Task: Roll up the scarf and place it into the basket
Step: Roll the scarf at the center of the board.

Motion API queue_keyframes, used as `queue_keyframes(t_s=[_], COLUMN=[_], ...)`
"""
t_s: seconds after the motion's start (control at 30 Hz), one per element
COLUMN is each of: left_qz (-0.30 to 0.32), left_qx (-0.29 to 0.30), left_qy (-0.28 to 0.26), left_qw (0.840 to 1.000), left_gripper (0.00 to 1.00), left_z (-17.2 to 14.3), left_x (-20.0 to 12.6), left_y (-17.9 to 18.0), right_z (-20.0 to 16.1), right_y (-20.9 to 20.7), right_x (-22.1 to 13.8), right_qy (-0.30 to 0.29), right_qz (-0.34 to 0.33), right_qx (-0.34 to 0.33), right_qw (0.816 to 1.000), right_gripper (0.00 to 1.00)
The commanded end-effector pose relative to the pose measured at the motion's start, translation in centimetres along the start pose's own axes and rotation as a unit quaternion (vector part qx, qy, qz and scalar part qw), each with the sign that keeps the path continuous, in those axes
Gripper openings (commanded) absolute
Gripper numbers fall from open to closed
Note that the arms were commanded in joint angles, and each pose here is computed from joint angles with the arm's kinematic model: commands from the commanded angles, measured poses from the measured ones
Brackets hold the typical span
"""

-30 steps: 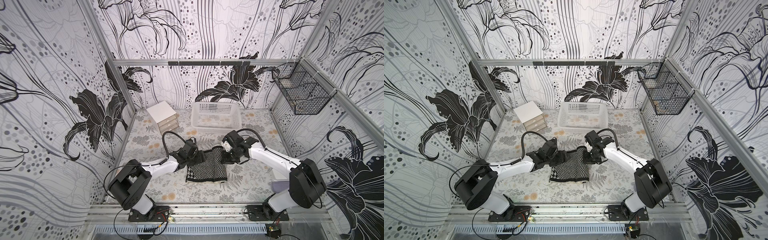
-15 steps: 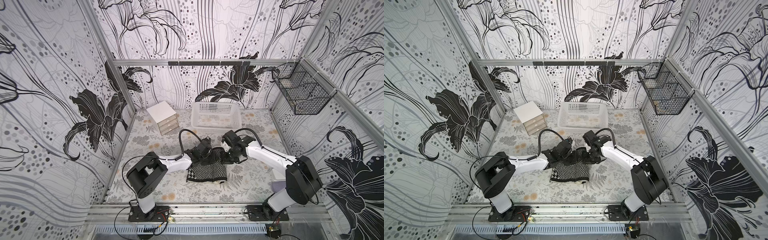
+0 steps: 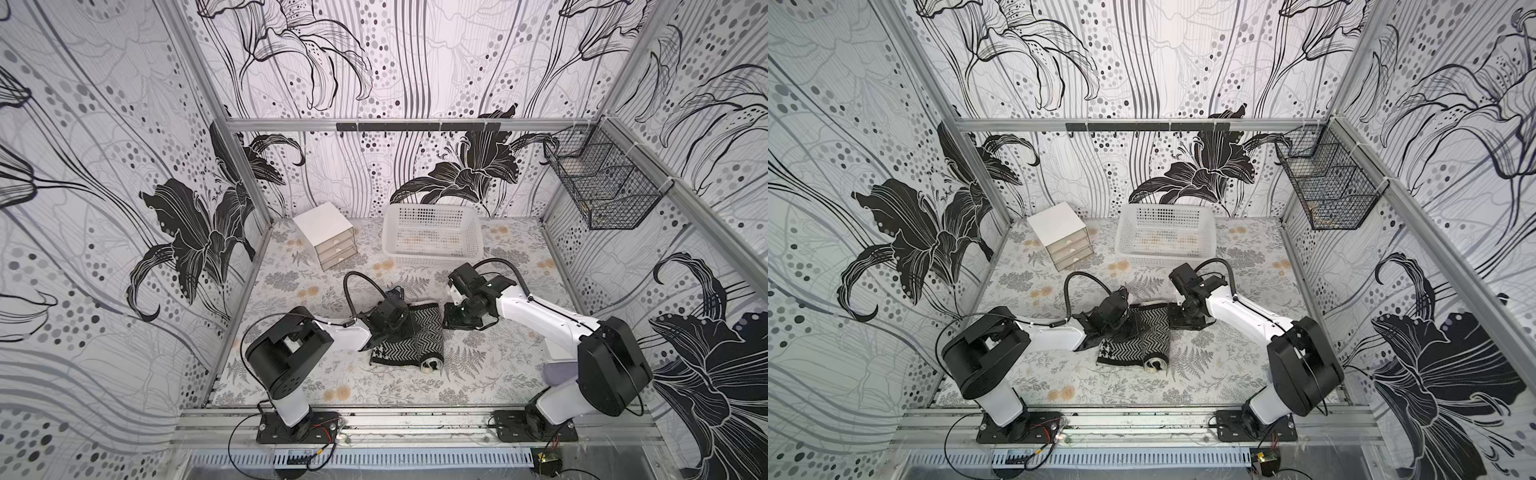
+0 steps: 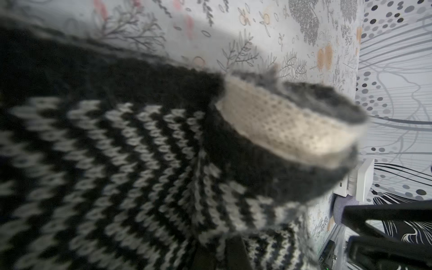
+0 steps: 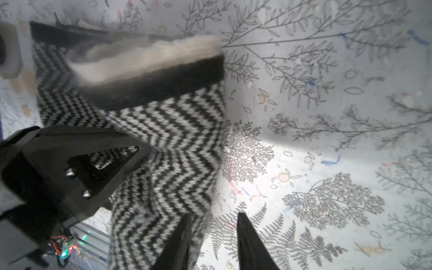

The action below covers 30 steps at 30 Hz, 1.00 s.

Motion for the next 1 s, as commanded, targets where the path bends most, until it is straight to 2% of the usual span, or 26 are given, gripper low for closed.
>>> queue_keyframes(t_s=[0.0,0.1,0.3,0.47,0.57,0.8,0.97], left_qz=[0.014,0.001,-0.014,-0.024,-0.029,-0.040,-0.049], left_qx=[-0.008,-0.006,-0.010,-0.015,-0.018,-0.018,-0.022], left_qy=[0.003,-0.001,-0.002,-0.003,-0.003,-0.006,-0.010], left_qw=[1.000,1.000,1.000,1.000,0.999,0.999,0.999], left_gripper=[0.00,0.00,0.00,0.00,0.00,0.00,0.00], left_z=[-0.7,-0.7,-0.7,-0.8,-0.8,-0.7,-0.6], left_x=[0.0,0.4,1.0,1.3,1.4,1.6,1.8], left_y=[2.3,2.5,2.9,3.3,3.4,3.2,3.0], right_z=[0.1,0.1,-0.2,-0.4,-0.4,-0.7,-0.3], right_y=[-1.4,-1.4,-0.3,0.5,1.6,3.1,3.7], right_x=[-0.5,0.8,4.4,6.0,6.5,8.5,9.3], right_qy=[-0.021,-0.004,0.034,0.050,0.062,0.089,0.085], right_qz=[-0.044,-0.046,0.023,0.067,0.127,0.210,0.249], right_qx=[0.008,0.006,0.015,0.021,0.026,0.053,0.072], right_qw=[0.999,0.999,0.999,0.996,0.990,0.972,0.962], right_gripper=[0.37,0.37,0.39,0.40,0.42,0.52,0.43])
Point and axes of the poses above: each gripper's point midway between its finger pads, its own x axis out along the fingers, its own y axis along the line the jaws close on, z = x × y, the point moved 6 cm from there along -x, back along the fingers, and after that the axes turned 12 degrees about x, right-handed, at the moved point
